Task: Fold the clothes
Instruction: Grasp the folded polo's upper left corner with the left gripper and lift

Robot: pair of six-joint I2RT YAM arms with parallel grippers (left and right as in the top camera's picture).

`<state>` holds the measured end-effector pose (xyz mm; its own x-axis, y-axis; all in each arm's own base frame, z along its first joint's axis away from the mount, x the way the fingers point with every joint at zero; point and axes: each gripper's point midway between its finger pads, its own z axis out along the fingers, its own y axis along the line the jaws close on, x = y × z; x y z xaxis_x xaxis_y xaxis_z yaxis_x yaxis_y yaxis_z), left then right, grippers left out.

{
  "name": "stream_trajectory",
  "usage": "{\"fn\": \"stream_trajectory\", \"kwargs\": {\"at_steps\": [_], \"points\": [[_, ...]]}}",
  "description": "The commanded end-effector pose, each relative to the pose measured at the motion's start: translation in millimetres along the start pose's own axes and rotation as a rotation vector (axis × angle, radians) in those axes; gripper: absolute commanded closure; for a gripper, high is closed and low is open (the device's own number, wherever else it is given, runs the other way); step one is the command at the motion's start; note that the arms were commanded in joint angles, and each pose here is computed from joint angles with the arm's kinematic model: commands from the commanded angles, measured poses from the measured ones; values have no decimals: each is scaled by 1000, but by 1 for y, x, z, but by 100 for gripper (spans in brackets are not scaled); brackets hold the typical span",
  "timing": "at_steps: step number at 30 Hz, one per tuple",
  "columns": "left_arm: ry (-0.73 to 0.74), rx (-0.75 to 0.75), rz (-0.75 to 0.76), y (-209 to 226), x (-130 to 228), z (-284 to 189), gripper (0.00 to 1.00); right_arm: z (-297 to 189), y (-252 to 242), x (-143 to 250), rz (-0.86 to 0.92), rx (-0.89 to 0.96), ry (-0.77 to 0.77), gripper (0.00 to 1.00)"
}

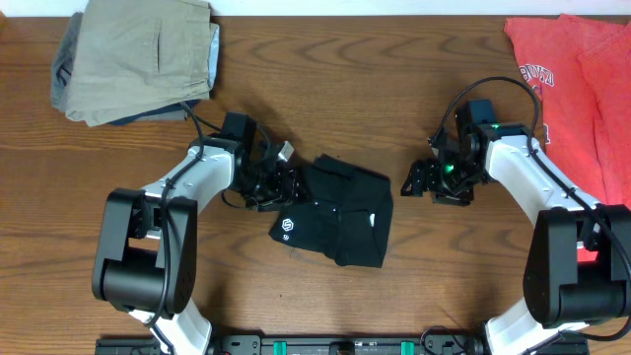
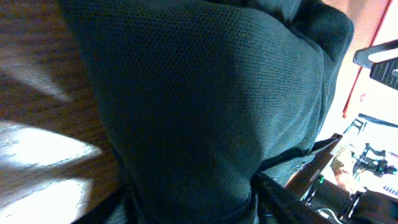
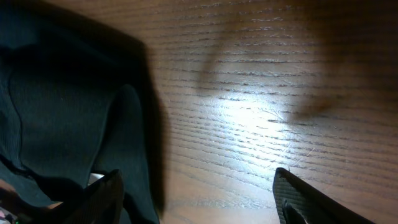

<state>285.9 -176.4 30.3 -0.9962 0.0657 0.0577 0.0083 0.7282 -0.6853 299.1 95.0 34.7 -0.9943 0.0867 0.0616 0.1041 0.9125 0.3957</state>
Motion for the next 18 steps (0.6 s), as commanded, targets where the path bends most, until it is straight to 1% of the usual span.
{"fn": "stream_trajectory", "kwargs": {"at_steps": [1,2,6,9,10,11,12,15,18], "points": [[15,5,-28,1,2,4,60,-3,5,-3,-27,-6,-11,25],[14,5,-32,1,2,4,67,-3,5,-3,-27,-6,-11,25],[-9,-5,-24,-2,-7,-1,67,-3,5,-3,-28,-6,-12,25],[-40,-105,-17,3,-18,-14,67,-3,5,-3,-28,-6,-12,25],[-53,-155,-15,6,-23,-20,73,-3,5,-3,-32,-6,-12,25],[-67,-203,-12,9,-28,-27,88,-3,5,-3,-35,-6,-11,25],[-80,-248,-10,11,-34,-34,94,-3,5,-3,-35,-5,-12,25],[-135,-360,12,13,-52,-55,94,-3,5,-3,-36,-6,-13,24],[-208,-465,90,14,-76,-78,94,-3,5,-4,-37,-6,-15,24]]}}
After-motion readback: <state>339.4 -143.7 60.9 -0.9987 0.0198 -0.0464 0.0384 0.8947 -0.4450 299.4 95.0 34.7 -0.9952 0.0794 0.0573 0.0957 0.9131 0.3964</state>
